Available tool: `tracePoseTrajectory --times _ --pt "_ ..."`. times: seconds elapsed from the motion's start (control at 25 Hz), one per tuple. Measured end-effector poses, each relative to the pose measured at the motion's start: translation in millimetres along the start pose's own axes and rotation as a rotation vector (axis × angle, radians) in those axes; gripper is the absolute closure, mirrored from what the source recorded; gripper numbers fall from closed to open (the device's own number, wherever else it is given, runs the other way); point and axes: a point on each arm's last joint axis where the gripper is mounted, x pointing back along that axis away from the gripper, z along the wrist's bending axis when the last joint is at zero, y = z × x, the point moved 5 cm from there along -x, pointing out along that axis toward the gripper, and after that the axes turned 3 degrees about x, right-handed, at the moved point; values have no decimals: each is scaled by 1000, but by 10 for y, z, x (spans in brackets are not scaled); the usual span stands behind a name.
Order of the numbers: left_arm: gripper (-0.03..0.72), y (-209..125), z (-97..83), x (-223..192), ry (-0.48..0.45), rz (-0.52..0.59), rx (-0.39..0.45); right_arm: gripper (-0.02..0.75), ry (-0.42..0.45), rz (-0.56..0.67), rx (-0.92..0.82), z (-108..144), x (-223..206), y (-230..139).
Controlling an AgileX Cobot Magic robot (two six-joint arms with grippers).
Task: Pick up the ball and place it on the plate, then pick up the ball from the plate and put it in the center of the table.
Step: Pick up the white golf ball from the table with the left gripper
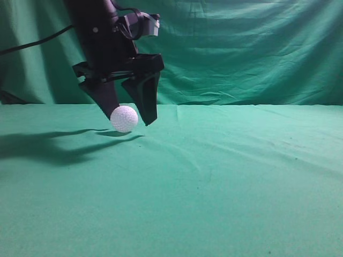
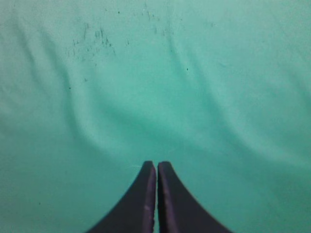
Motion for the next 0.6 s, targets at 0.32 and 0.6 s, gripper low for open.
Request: tracePoseTrajectory --times 0.32,0.6 --pt "360 -20 -2 -6 -2 21 -2 738 0 2 0 -1 -3 0" --pt "387 -38 -5 21 -3 36 -8 738 0 2 2 -1 -3 0"
